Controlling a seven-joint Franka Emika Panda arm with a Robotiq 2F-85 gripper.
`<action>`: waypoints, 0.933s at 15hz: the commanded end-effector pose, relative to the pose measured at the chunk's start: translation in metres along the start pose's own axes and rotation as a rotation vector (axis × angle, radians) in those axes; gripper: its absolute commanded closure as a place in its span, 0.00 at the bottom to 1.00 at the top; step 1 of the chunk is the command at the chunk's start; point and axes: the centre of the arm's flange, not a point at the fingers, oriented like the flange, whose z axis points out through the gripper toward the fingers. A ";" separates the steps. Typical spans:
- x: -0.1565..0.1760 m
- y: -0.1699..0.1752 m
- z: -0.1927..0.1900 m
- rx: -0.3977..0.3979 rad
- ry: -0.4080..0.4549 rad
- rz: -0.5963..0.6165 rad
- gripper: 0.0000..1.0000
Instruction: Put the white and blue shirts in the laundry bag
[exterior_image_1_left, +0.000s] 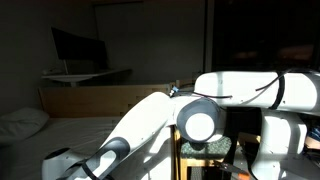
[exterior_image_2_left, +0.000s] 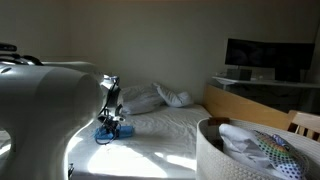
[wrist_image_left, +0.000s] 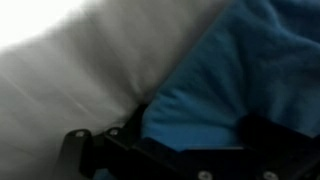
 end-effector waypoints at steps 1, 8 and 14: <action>-0.032 0.029 0.062 0.141 0.069 0.052 0.00; -0.043 0.025 0.069 0.236 0.173 0.015 0.35; -0.045 0.017 0.049 0.340 0.204 -0.030 0.73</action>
